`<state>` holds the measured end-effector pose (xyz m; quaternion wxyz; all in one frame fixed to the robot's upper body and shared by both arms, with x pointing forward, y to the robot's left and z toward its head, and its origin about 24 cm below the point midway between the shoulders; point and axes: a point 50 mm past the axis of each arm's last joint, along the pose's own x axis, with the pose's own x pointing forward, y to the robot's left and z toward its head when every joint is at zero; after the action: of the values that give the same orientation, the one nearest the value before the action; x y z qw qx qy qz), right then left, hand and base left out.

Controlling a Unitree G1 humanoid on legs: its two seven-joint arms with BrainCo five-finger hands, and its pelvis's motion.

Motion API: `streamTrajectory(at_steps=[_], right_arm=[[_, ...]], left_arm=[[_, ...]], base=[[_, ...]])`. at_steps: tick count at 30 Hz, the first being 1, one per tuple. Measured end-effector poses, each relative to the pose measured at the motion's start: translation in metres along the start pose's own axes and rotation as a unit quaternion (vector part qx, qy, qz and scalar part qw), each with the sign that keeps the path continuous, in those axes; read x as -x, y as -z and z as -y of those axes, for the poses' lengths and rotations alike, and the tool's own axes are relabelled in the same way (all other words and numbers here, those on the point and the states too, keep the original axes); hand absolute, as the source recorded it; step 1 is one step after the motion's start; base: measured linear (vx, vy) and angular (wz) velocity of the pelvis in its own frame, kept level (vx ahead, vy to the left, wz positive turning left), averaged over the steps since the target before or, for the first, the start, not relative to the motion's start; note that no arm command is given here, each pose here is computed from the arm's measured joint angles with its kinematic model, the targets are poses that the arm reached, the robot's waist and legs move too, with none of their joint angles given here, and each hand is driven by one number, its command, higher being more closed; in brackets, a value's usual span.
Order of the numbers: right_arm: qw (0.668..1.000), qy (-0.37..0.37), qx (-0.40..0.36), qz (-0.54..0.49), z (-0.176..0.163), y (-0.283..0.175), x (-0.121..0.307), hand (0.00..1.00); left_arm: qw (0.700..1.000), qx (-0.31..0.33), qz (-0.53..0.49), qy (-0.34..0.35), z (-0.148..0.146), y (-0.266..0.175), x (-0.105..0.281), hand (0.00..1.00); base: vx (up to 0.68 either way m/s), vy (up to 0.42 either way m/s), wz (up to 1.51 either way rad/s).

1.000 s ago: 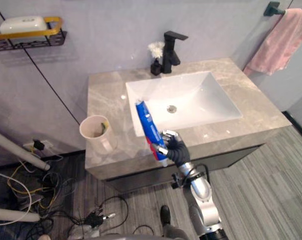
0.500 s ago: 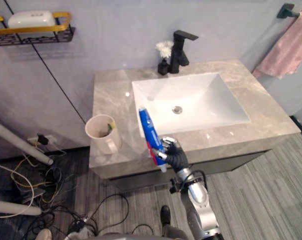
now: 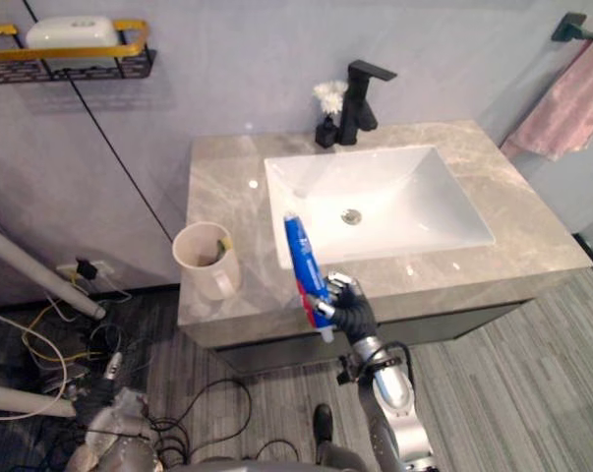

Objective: Organize washtable

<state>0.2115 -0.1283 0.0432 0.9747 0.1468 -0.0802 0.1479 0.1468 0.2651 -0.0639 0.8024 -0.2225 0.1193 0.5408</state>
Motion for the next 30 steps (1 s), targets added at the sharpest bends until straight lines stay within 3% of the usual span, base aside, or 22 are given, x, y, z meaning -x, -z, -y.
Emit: streamTrajectory(at_steps=[6,14,30], right_arm=[[1.000,-0.003,0.017,-0.001,-0.001,0.000,0.000,1.00],[0.999,-0.004,0.033,-0.001,-0.001,-0.001,-0.001,1.00],[0.999,-0.003,0.049,0.021,-0.005,-0.004,-0.003,1.00]], left_arm=[[0.993,-0.003,0.121,0.004,0.014,-0.048,0.004,0.00],[0.971,0.043,0.232,0.029,0.029,-0.097,0.020,0.00],[0.888,0.105,0.425,0.141,0.055,-0.168,0.081,0.00]], base=[[0.00,0.001,-0.01],[-0.01,-0.001,-0.02],[0.00,0.000,0.00]])
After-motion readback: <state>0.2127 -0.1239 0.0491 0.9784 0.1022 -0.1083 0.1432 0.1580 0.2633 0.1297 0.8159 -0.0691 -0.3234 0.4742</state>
